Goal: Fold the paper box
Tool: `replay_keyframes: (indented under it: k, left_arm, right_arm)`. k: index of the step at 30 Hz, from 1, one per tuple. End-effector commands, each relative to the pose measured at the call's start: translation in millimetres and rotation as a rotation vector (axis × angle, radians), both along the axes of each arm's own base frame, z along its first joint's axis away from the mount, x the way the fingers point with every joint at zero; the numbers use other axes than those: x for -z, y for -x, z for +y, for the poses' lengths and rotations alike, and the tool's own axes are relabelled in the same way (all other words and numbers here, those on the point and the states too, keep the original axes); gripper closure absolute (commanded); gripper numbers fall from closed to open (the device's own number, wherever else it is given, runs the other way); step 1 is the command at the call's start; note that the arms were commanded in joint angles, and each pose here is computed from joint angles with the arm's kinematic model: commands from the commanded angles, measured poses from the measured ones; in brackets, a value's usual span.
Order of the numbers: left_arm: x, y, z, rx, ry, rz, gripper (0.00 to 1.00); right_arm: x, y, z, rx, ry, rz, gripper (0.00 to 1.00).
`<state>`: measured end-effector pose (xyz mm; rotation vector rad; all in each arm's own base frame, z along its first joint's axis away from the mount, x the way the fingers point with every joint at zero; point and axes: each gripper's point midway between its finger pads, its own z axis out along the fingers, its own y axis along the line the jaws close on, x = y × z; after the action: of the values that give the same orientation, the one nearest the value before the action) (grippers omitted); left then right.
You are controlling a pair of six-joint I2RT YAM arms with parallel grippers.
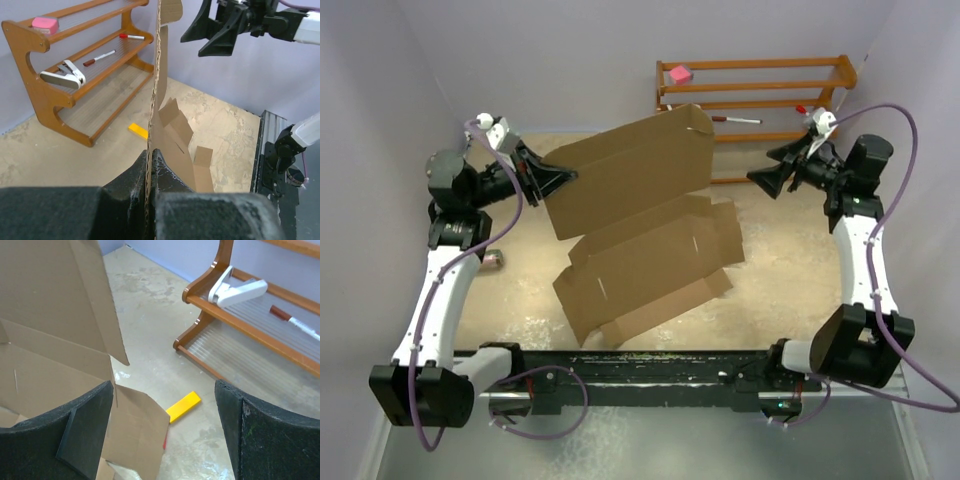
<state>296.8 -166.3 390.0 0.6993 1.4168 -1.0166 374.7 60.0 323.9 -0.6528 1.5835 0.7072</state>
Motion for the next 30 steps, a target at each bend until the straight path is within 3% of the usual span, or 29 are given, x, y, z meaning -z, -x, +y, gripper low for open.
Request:
replay_keyframes:
  k: [1, 8, 16, 18, 21, 25, 28, 30]
  left_arm:
    - [-11.3, 8.9, 1.6, -0.003, -0.016, -0.073, 0.96]
    - [-18.7, 11.8, -4.0, 0.063, 0.016, -0.091, 0.96]
    - [-17.2, 10.1, -6.6, 0.095, 0.040, -0.083, 0.96]
    - [-16.7, 10.0, -7.4, 0.102, 0.043, -0.079, 0.96]
    - [-13.4, 8.5, -7.9, 0.111, 0.040, -0.072, 0.96]
    - [-7.3, 6.9, -8.7, 0.127, 0.027, -0.071, 0.96]
    - [-0.4, 4.6, -8.5, 0.129, 0.012, -0.063, 0.95]
    - [6.1, 3.1, -8.0, 0.126, -0.010, -0.059, 0.89]
  right_arm:
    - [12.4, -1.8, 9.0, -0.049, 0.010, -0.008, 0.12]
    - [25.5, -11.6, 57.5, -0.131, 0.029, -0.046, 0.06]
    - [9.2, -31.4, 90.9, -0.223, -0.046, -0.065, 0.11]
    - [1.1, -26.0, 102.5, -0.270, -0.076, -0.079, 0.19]
    - [-7.8, -15.0, 112.2, -0.341, -0.099, -0.091, 0.43]
    - [-5.8, -3.2, 115.3, -0.394, -0.102, -0.065, 0.99]
    - [-8.6, 5.1, 115.1, -0.416, -0.087, -0.090, 1.00]
    - [-6.0, 7.9, 113.3, -0.403, -0.066, -0.092, 1.00]
